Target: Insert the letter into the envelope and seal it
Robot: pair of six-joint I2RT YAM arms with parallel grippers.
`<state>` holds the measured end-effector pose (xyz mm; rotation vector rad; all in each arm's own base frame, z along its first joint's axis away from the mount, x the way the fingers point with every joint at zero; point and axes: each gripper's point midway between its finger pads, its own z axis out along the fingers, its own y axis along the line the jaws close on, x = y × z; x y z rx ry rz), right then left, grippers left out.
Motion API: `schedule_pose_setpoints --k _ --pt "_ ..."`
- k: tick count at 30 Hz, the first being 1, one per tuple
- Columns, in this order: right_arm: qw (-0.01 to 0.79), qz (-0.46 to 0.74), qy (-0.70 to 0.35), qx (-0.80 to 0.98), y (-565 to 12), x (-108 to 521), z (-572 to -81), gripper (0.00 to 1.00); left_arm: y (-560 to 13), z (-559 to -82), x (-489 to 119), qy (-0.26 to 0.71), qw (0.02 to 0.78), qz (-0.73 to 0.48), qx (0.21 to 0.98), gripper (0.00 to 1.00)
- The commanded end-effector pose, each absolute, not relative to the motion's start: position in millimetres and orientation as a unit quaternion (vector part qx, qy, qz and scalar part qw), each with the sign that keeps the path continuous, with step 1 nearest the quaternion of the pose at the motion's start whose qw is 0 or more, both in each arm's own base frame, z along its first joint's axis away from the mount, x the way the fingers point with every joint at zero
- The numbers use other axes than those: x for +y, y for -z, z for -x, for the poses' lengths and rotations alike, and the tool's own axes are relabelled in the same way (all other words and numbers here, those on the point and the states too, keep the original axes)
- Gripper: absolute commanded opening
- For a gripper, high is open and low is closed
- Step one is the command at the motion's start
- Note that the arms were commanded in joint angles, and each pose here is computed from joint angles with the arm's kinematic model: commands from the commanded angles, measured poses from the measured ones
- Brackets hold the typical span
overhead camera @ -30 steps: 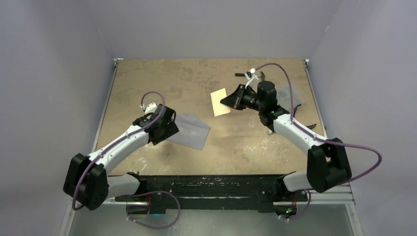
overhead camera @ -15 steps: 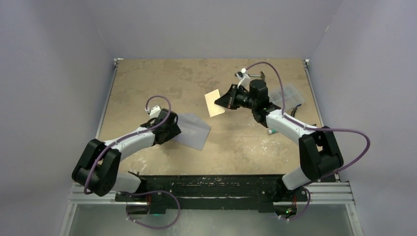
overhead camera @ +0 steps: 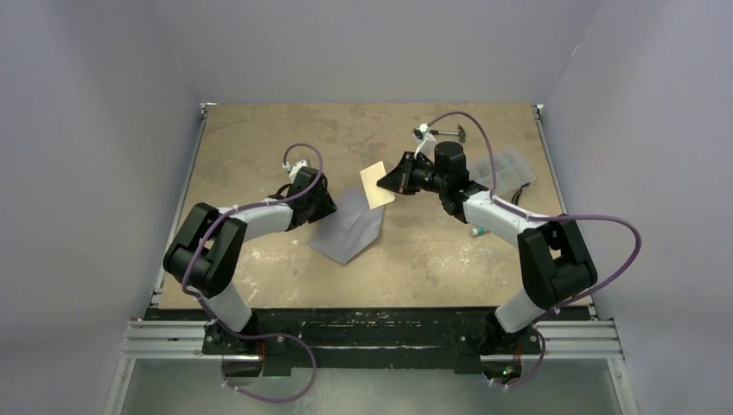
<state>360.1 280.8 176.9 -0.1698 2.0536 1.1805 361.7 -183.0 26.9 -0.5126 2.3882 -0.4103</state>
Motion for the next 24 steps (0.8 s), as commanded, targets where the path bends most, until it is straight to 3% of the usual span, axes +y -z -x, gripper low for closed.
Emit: schedule_pose_setpoints --k 1,8,24 --pt "0.358 0.058 -0.468 0.806 -161 284 -356 0.0 -9 -334 -173 0.126 0.271 0.181 0.937 0.46" --pt "0.31 0.0 -0.478 0.821 -134 289 -345 0.0 -13 -307 -165 0.123 0.249 0.175 0.945 0.61" --pt "0.308 -0.101 -0.436 0.84 -110 279 -340 0.0 4 -248 -177 0.178 0.159 0.139 0.961 0.62"
